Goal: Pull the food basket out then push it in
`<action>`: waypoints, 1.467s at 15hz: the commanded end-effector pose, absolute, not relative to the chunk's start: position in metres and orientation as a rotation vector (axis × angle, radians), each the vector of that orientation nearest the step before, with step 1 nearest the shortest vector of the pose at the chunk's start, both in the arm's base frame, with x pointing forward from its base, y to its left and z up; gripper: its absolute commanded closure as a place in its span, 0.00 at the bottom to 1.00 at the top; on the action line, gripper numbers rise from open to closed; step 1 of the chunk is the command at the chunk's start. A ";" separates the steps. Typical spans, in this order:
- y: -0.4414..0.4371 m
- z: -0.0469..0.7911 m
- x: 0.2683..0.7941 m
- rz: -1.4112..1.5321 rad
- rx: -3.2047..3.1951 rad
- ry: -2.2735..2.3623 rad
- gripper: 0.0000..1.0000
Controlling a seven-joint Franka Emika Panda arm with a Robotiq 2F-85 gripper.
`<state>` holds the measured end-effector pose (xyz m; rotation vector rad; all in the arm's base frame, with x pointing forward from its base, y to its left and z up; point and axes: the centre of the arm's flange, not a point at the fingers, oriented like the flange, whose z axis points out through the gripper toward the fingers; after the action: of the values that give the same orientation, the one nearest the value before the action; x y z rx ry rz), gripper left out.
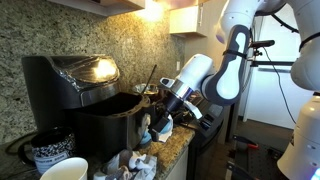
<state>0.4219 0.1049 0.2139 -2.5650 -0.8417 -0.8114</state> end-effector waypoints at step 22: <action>0.130 0.182 0.460 -0.829 -2.562 -0.948 0.85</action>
<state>0.4429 0.1168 0.2092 -2.5646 -0.9480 -0.8589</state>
